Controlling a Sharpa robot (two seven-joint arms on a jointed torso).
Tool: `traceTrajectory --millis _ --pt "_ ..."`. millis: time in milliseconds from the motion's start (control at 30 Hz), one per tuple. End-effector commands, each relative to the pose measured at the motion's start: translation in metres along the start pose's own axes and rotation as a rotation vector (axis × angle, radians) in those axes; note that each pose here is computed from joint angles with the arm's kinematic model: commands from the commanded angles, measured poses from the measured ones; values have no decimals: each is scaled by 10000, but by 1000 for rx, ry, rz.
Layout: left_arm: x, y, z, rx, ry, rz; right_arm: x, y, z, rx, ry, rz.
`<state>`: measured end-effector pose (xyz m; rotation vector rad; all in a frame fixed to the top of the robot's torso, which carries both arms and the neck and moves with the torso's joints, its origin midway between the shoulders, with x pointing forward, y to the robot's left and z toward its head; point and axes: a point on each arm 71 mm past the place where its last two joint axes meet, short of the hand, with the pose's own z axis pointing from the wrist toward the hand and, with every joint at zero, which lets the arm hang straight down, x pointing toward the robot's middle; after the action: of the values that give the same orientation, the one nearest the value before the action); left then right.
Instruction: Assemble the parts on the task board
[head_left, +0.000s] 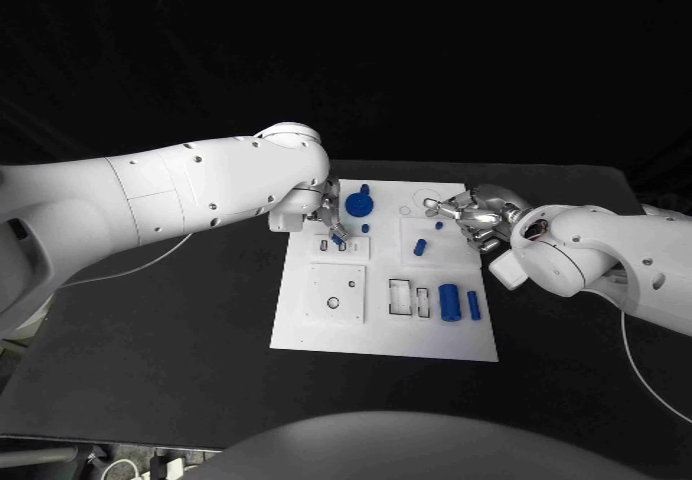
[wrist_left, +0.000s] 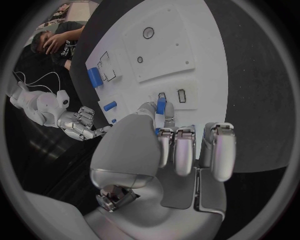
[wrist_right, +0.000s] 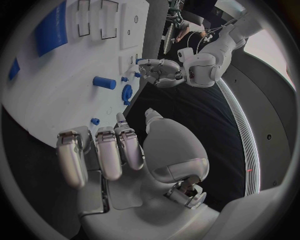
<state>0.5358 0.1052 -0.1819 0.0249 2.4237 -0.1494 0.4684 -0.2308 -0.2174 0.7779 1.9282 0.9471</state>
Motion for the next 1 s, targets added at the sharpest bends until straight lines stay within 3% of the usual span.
traceTrajectory --millis 33,1000 --pt "-12 104 -18 -175 4 35 18 3 2 -4 15 -8" --pt "14 82 21 -169 37 23 18 2 3 -4 16 -7"
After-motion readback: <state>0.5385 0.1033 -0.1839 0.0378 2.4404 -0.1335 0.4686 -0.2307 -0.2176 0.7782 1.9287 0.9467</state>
